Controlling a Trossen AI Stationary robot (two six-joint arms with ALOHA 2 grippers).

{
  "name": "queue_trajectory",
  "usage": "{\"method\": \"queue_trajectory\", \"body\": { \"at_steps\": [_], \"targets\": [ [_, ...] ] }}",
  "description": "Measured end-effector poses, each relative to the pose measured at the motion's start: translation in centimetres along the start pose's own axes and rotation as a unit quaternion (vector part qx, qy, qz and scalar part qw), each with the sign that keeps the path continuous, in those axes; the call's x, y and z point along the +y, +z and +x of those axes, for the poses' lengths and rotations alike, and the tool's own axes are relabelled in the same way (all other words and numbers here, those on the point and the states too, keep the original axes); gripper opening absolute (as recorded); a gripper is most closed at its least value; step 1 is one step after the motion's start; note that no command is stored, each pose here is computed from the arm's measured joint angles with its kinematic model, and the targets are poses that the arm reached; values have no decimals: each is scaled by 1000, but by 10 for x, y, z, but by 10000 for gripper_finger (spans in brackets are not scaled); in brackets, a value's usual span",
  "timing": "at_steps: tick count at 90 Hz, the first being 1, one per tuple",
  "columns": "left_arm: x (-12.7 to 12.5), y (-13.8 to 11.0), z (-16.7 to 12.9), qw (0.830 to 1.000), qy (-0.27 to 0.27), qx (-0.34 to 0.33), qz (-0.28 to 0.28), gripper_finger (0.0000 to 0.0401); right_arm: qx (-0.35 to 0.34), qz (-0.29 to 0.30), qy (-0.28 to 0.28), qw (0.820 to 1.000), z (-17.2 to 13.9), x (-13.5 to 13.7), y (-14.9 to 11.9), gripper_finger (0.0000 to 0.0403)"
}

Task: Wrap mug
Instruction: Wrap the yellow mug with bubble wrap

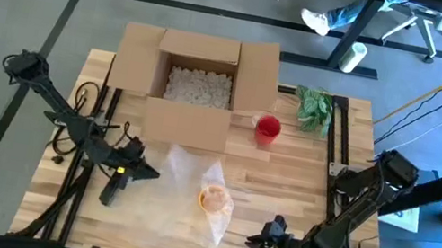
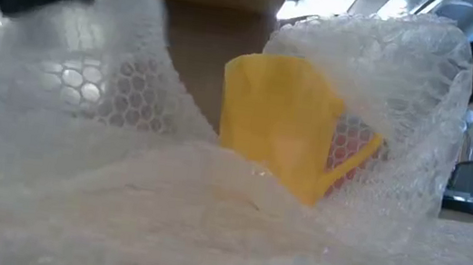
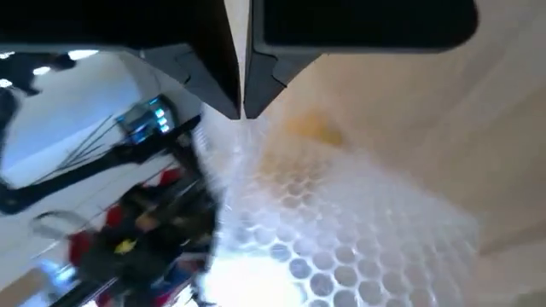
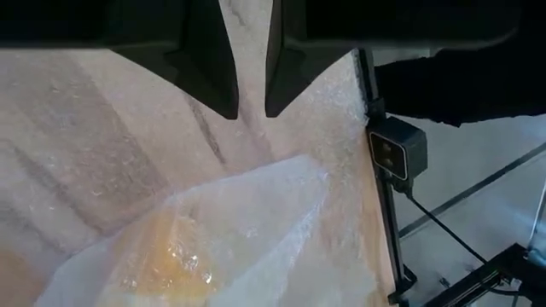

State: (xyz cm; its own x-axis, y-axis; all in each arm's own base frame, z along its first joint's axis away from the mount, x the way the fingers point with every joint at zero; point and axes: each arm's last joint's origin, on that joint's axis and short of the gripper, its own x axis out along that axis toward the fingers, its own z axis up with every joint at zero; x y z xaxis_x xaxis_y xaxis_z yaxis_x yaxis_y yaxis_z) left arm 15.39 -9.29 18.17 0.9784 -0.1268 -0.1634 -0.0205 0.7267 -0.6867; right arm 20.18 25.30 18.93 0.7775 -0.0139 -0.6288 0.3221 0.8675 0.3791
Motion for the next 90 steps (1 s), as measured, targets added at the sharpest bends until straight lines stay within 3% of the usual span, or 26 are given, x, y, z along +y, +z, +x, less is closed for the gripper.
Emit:
{"method": "queue_trajectory", "body": {
  "at_steps": [39,70,90],
  "targets": [
    [-30,27,74,999,38,-5,10,0,-38,-30,-30,998,11,-6,16,49],
    [-36,51,88,999,25,-27,-9,0,-50,-47,-37,997,13,-7,18,49],
    [-32,41,108,999,42,-13,-27,0,-78,-69,-57,993,20,-6,39,49]
  ]
}}
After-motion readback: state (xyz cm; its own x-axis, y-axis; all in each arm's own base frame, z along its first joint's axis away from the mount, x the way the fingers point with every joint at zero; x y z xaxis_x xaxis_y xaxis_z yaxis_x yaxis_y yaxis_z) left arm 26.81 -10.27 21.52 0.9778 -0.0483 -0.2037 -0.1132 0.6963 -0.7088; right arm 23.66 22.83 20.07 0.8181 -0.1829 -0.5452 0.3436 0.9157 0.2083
